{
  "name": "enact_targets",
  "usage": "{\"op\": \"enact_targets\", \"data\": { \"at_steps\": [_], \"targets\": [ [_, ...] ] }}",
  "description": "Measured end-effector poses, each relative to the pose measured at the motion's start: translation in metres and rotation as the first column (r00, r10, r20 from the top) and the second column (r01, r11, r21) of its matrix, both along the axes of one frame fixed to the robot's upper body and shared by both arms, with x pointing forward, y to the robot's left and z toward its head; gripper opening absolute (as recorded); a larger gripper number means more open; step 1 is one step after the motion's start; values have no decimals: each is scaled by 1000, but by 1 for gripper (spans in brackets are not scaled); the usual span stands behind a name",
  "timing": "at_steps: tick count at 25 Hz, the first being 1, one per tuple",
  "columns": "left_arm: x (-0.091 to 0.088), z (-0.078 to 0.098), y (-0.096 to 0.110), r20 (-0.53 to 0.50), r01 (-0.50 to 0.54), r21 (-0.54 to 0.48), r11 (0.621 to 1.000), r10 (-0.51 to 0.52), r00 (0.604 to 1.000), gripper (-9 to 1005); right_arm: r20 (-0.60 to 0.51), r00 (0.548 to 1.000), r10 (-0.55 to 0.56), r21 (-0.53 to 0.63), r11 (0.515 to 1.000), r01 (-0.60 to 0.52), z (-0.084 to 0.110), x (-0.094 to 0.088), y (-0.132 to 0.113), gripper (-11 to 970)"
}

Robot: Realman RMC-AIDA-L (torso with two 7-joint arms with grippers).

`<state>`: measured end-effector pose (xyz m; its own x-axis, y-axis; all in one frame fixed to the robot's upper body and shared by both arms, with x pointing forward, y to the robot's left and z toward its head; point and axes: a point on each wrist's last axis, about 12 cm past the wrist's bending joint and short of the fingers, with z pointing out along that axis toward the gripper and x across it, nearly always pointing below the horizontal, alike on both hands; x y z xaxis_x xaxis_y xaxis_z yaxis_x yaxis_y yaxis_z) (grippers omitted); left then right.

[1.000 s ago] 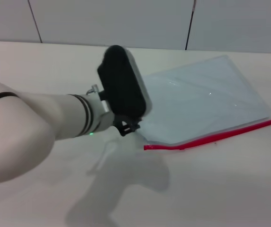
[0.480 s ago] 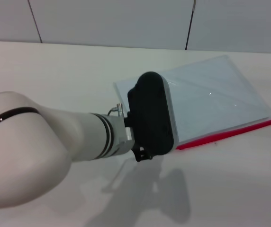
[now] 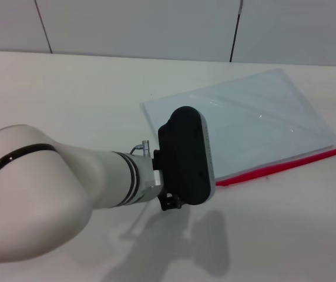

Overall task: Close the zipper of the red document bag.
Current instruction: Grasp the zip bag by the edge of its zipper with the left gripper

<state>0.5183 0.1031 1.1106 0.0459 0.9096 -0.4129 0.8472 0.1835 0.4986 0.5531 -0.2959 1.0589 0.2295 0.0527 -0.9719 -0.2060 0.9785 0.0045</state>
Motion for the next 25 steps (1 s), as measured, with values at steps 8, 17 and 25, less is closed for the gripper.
{"op": "enact_targets", "data": {
  "at_steps": [8, 17, 25],
  "targets": [
    [13, -14, 1, 33, 3, -4, 1000, -2, 999, 537, 1, 1000, 1, 2, 1000, -1, 0, 0, 1, 706],
    [18, -24, 0, 99, 57, -17, 998, -55, 994, 536, 2, 1000, 3, 3, 1000, -3, 0, 0, 1, 705],
    [26, -35, 5, 153, 68, -37, 997, -61, 986, 536, 3, 1000, 4, 4, 1000, -4, 1, 1, 2, 705]
  ]
}}
